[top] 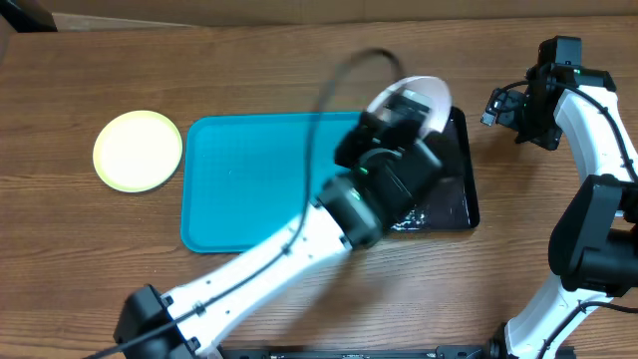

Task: Clean dirty plates on tray and stack at the side
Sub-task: 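Carry the white plate left and lower it onto the yellow plate stack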

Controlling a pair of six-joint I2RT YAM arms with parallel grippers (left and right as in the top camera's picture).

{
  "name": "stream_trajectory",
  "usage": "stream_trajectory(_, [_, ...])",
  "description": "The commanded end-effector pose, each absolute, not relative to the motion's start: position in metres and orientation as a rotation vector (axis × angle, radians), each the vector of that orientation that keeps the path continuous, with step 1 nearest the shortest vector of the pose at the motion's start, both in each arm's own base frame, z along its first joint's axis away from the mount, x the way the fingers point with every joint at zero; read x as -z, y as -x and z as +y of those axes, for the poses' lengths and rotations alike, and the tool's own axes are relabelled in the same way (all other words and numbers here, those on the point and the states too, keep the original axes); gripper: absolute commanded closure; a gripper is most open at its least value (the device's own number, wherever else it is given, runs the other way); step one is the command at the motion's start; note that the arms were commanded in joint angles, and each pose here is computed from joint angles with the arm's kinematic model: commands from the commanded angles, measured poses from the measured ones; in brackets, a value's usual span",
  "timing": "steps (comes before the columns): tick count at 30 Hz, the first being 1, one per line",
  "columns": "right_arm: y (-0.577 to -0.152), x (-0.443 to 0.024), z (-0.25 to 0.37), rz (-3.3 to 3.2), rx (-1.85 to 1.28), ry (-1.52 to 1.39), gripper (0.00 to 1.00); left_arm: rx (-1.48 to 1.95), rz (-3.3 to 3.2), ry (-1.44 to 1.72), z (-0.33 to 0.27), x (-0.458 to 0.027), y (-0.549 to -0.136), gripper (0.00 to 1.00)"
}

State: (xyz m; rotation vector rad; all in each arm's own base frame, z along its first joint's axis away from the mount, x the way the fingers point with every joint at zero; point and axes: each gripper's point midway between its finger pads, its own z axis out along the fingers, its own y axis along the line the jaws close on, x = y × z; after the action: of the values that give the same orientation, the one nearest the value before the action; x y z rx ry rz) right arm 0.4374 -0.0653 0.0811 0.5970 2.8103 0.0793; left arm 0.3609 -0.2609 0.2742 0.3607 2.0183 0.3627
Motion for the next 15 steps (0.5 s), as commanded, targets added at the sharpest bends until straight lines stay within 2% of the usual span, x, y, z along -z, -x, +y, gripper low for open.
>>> stream_trajectory(1, [-0.442,-0.098,-0.067,2.764,-0.089,-0.594,0.0,0.044,2.258,-0.113,-0.251,-0.242,-0.382,0.96])
stream_trajectory(5, [-0.442,-0.098,-0.067,2.764,-0.089,-0.594,0.0,0.358,2.461,0.103,-0.201,-0.219,-0.408,0.96])
stream_trajectory(9, [-0.443,-0.098,-0.066,2.764,-0.09,-0.594,0.0,0.578,2.528,0.446,-0.119,-0.212,-0.426,0.96])
stream_trajectory(15, [-0.442,-0.098,-0.067,2.764,-0.089,-0.594,0.0,0.518,2.467,0.931,0.036,-0.199,-0.417,0.96])
